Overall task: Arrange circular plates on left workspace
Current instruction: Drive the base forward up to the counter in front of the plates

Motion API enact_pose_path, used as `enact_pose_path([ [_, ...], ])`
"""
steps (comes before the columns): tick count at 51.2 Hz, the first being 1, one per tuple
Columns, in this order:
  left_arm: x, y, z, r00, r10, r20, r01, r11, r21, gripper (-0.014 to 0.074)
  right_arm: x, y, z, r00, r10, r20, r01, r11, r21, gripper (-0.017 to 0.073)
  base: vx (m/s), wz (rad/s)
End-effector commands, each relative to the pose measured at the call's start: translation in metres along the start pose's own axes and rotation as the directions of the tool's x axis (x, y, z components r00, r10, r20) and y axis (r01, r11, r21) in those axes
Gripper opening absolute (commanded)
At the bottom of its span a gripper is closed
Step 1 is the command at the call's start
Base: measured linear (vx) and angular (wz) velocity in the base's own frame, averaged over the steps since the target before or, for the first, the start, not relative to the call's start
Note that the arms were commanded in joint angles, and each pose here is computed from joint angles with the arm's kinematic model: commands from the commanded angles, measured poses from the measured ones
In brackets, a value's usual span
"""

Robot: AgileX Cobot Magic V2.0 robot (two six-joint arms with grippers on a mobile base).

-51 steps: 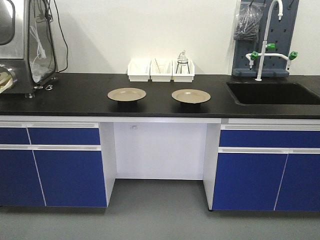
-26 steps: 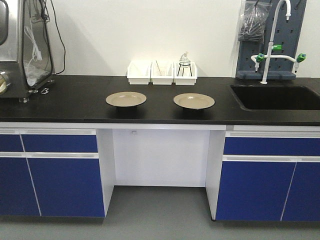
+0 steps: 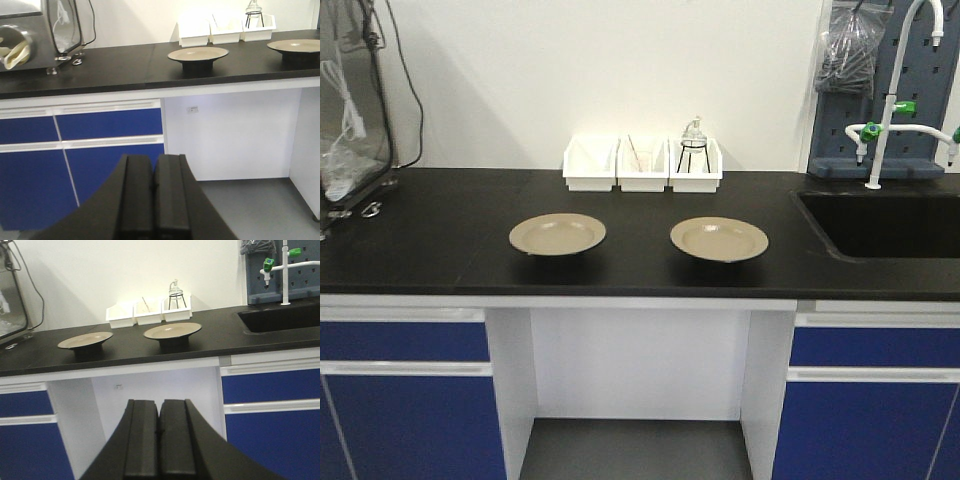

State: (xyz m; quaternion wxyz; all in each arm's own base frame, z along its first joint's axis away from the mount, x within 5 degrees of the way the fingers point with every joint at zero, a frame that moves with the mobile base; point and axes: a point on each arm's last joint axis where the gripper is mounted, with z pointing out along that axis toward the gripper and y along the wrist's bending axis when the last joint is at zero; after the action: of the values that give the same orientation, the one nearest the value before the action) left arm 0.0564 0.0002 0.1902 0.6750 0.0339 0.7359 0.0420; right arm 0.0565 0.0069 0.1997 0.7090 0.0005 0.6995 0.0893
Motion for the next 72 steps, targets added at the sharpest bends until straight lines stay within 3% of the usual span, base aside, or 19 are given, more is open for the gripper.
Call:
enact_pose_path([
  [1, -0.0022, 0.0008, -0.0003, 0.996, -0.011, 0.084, 0.012, 1.000, -0.012, 0.0000, -0.0006, 0.0009, -0.0005, 0.997, -0.018, 0.069, 0.019, 1.000, -0.017, -0.0004, 0.51, -0.09],
  [72, -0.0022, 0.0008, -0.0003, 0.996, -0.011, 0.084, 0.012, 1.000, -0.012, 0.0000, -0.0006, 0.0009, -0.0005, 0.997, -0.018, 0.069, 0.019, 1.000, -0.017, -0.0004, 0.45, -0.01],
])
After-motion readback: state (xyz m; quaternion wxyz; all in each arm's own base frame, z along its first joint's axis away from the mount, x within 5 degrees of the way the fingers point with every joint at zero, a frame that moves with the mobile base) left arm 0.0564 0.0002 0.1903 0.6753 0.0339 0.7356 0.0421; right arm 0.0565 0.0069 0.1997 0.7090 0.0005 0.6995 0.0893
